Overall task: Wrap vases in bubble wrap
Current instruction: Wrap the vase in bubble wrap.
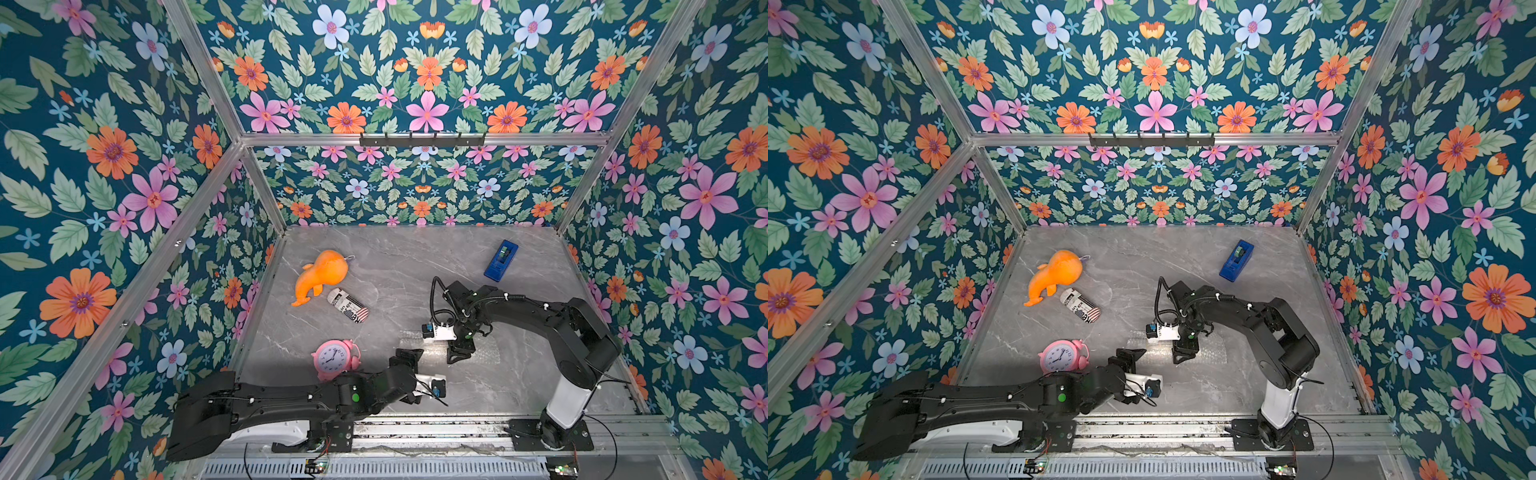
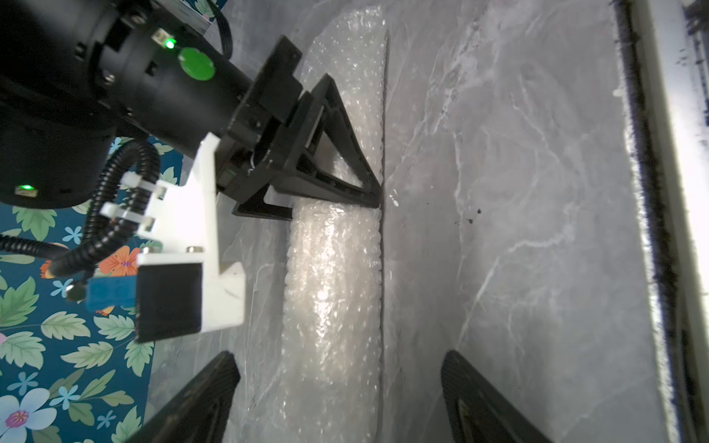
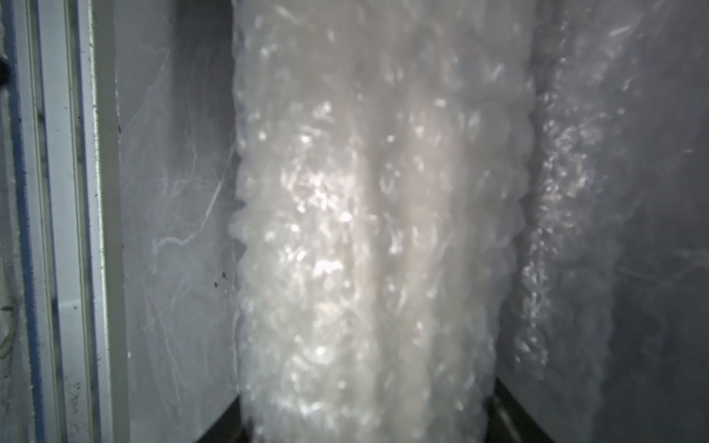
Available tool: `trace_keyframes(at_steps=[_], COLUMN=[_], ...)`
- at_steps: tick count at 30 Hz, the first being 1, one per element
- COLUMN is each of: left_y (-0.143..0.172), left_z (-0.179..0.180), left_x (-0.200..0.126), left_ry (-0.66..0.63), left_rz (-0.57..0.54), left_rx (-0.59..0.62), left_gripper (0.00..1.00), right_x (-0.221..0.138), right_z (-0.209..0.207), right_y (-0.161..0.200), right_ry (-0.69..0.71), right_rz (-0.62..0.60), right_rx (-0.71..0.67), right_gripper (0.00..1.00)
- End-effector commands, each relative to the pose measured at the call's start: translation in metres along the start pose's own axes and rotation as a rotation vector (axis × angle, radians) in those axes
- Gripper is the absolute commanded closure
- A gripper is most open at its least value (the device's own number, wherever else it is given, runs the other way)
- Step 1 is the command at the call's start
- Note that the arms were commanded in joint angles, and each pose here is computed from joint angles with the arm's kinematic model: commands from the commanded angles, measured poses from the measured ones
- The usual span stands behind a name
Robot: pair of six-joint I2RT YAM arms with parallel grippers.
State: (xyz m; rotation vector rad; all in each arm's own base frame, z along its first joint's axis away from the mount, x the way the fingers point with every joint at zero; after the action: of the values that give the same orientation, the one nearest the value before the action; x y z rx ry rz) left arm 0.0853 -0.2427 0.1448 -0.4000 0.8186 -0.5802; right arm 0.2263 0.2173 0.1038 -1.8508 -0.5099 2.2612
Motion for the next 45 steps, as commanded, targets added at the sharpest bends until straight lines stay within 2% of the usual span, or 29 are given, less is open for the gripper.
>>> trace_keyframes(at_steps=[1,10,14,21,24,32,34,37,39,40,41,42,45], left_y=[-0.009,-0.011,-0.007,0.002,0.002,0.009,0.011,0.015,0.017,0.018,0.017,0.018,0.019], left_z=[0.003,-0.012,-0.017,-0.015,-0.015,-0.024,-0.028,-0.033,-0.038,-0.039,-0.040,-0.041,-0.041], left_x=[0.008,0.037,0.045,0.068,0.075,0.088,0.089,0.090,0.090,0.089,0.089,0.088,0.088], left_ry=[-0.056,-0.002,-0.018,-0.181,-0.212,-0.139,-0.091,-0.011,0.081,0.110,0.129,0.145,0.203], left_rz=[-0.042,0.021,0.040,0.124,0.133,0.187,0.207,0.238,0.265,0.277,0.286,0.297,0.336], left_rx=[-0.020,0.021,0.019,0.083,0.104,0.185,0.199,0.193,0.176,0.168,0.156,0.149,0.102], left_gripper=[0.13,0.11,0.11,0.11,0.11,0.20,0.27,0.41,0.44,0.45,0.45,0.46,0.46], right_x=[0.003,0.002,0.001,0.001,0.000,0.000,0.000,-0.006,-0.011,-0.013,-0.017,-0.021,-0.041], right_z=[0.019,0.020,0.020,0.022,0.023,0.025,0.025,0.024,0.023,0.022,0.022,0.020,0.016], right_y=[0.011,0.010,0.010,0.009,0.009,0.010,0.009,0.006,0.004,0.003,0.002,0.001,-0.005], right_ry=[-0.117,-0.124,-0.127,-0.143,-0.155,-0.166,-0.163,-0.132,-0.093,-0.074,-0.050,-0.014,0.125], right_rz=[0.064,0.055,0.055,0.049,0.047,0.060,0.053,0.038,0.029,0.026,0.021,0.014,-0.037], right_rx=[0.037,0.046,0.045,0.049,0.047,0.045,0.038,0.023,0.013,0.006,-0.006,-0.016,-0.042], right_gripper=[0.41,0.41,0.41,0.41,0.41,0.41,0.39,0.32,0.21,0.18,0.12,0.01,0.00])
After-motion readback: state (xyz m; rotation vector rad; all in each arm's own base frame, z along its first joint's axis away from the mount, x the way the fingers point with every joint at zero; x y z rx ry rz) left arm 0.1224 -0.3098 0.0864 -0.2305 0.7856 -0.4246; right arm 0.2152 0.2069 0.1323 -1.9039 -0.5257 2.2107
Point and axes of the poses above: each gripper's point midway between its finger pads, its own x axis out along the fingers, its own z axis along the line the jaws close on, y = z × x, the point moved 8 cm from there along -x, back along the fingers, and after that the axes turned 6 degrees about -x, right-handed, at the moved point
